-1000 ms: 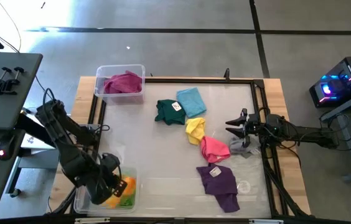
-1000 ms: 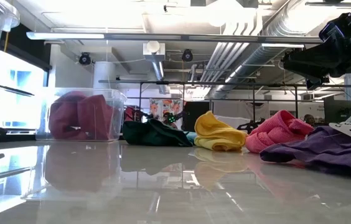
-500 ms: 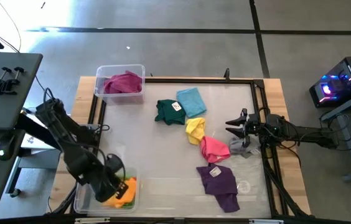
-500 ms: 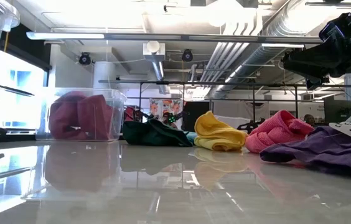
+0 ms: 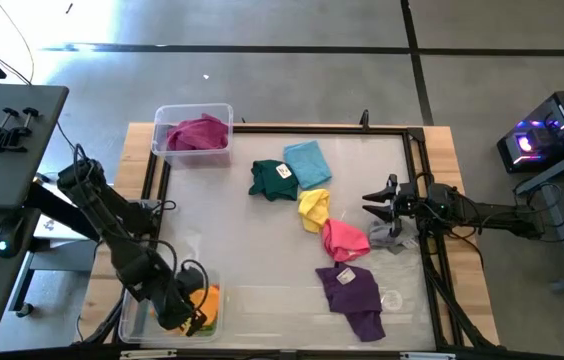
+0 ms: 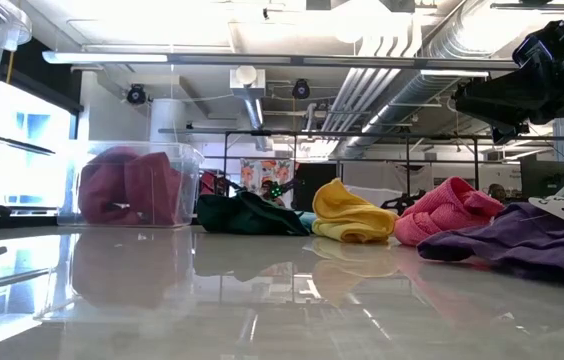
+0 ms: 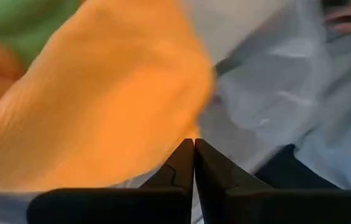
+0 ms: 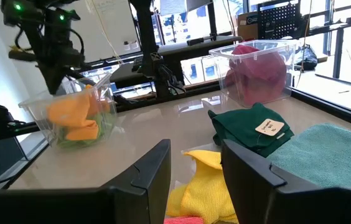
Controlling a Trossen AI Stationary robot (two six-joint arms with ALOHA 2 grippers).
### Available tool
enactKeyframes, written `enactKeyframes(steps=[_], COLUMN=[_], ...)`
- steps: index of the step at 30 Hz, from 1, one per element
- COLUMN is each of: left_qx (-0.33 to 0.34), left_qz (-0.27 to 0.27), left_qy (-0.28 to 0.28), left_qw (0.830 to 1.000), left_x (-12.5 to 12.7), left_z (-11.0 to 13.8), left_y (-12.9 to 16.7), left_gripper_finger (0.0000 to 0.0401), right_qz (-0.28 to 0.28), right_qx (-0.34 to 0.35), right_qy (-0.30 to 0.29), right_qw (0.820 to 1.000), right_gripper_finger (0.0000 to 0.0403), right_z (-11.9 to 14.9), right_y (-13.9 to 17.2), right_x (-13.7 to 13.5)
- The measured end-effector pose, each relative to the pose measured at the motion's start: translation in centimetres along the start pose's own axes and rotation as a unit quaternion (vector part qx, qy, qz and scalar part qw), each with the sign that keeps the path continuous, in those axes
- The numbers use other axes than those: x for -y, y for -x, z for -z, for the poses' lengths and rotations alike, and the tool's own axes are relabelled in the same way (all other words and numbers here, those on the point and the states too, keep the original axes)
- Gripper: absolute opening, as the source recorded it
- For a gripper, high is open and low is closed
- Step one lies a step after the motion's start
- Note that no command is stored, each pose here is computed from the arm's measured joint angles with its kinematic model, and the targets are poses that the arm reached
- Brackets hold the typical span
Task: Sort towels by color in basket
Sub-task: Put the dark green towel into the top transparent bin
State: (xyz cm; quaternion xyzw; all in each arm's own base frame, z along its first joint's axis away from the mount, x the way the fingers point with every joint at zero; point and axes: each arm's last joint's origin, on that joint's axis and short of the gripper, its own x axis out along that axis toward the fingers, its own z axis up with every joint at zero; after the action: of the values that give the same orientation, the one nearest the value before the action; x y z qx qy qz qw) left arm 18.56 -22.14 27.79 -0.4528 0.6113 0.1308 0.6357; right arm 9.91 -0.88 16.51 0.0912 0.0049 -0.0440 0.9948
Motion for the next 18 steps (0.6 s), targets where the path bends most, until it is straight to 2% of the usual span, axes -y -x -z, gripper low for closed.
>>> enactKeyframes(steps=[3, 5, 6, 7, 8, 9, 11, 12, 13, 14, 18], left_qx=[0.105, 0.202, 0.255, 0.312, 0.375, 0.444, 0.567, 0.607, 0.626, 0.625, 0.582], left_qz=[0.029, 0.042, 0.044, 0.038, 0.025, 0.003, -0.047, -0.074, -0.101, -0.125, -0.164], left_qy=[-0.073, -0.129, -0.158, -0.190, -0.222, -0.247, -0.258, -0.253, -0.256, -0.268, -0.320], left_qw=[0.991, 0.970, 0.953, 0.930, 0.900, 0.861, 0.780, 0.749, 0.730, 0.722, 0.729], left_x=[0.7, 1.2, 1.5, 1.8, 2.1, 2.4, 3.1, 3.3, 3.4, 3.5, 3.2], left_z=[-0.5, -1.2, -1.7, -2.3, -3.0, -3.7, -5.2, -6.0, -7.0, -8.1, -14.2], left_y=[0.9, 1.3, 1.5, 1.7, 2.0, 2.3, 2.6, 2.7, 2.6, 2.5, 1.7], left_gripper_finger=[0.0001, 0.0001, 0.0001, 0.0001, 0.0001, 0.0001, 0.0001, 0.0001, 0.0001, 0.0001, 0.0000], right_qz=[0.000, 0.000, 0.000, 0.000, 0.000, 0.000, 0.000, 0.000, 0.000, 0.000, 0.000], right_qx=[0.000, 0.000, 0.000, 0.000, 0.000, 0.000, 0.000, 0.000, 0.000, 0.000, 0.000], right_qy=[0.000, 0.000, 0.000, 0.000, 0.000, 0.000, 0.000, 0.000, 0.000, 0.000, 0.000], right_qw=[1.000, 1.000, 1.000, 1.000, 1.000, 1.000, 1.000, 1.000, 1.000, 1.000, 1.000], right_gripper_finger=[0.0138, 0.0138, 0.0138, 0.0138, 0.0138, 0.0138, 0.0138, 0.0138, 0.0138, 0.0138, 0.0138], right_z=[0.0, 0.0, 0.0, 0.0, 0.0, 0.0, 0.0, 0.0, 0.0, 0.0, 0.0], right_y=[0.0, 0.0, 0.0, 0.0, 0.0, 0.0, 0.0, 0.0, 0.0, 0.0, 0.0], right_x=[0.0, 0.0, 0.0, 0.0, 0.0, 0.0, 0.0, 0.0, 0.0, 0.0, 0.0])
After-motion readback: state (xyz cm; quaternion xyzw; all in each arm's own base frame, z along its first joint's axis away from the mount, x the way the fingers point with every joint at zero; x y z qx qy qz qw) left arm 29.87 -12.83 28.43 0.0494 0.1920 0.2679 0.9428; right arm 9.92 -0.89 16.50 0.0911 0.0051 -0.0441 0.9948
